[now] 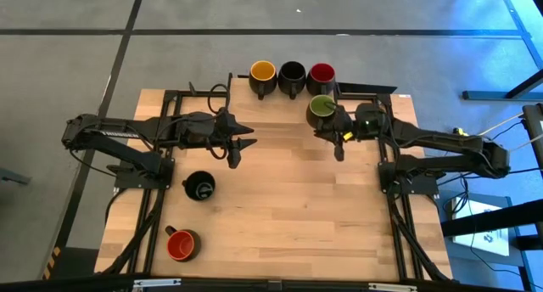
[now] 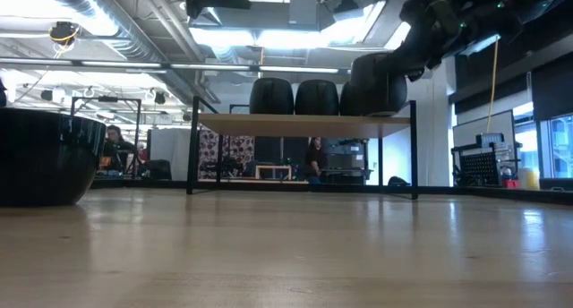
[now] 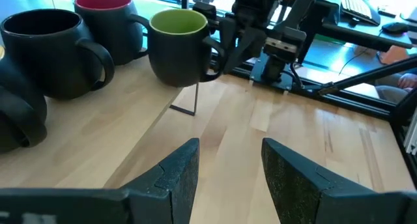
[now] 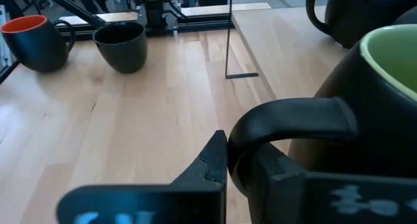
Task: Place coffee mugs
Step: Put the green mug on the shelf
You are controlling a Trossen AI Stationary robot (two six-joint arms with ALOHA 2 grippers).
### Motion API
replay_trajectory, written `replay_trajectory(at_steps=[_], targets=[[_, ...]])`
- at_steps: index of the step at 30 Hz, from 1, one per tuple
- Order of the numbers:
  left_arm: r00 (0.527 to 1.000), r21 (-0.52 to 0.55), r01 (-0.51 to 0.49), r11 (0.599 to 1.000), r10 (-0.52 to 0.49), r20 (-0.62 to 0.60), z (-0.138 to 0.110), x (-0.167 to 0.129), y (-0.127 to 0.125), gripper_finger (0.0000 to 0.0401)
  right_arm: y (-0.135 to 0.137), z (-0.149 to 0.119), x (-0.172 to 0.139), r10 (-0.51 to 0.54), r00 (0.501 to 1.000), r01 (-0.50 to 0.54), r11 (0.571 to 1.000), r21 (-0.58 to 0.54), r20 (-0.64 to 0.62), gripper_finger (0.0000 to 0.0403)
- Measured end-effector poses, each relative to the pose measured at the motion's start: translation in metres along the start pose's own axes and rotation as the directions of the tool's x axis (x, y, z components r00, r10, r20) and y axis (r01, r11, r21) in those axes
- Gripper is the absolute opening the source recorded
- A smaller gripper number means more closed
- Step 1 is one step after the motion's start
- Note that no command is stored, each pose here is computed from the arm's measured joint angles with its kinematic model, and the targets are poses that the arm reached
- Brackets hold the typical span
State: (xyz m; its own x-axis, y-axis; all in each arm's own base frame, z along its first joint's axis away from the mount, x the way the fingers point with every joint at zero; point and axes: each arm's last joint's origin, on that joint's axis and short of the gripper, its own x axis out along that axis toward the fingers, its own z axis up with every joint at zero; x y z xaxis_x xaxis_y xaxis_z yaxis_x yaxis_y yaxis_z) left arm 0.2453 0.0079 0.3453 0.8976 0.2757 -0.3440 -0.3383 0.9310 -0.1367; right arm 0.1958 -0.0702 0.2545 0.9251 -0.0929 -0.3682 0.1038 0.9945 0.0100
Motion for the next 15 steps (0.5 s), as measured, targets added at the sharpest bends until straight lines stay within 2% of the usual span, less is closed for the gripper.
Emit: replay_trajectory(at_steps=[15], targets=[[1.0,0.0,0.0,1.0,0.0,0.0,0.0,0.0,0.0,0.0161,-0.0094,-0.0019,-0.0025,-0.002,1.0,0.002,1.0,0.004,-0.006,0.0009]])
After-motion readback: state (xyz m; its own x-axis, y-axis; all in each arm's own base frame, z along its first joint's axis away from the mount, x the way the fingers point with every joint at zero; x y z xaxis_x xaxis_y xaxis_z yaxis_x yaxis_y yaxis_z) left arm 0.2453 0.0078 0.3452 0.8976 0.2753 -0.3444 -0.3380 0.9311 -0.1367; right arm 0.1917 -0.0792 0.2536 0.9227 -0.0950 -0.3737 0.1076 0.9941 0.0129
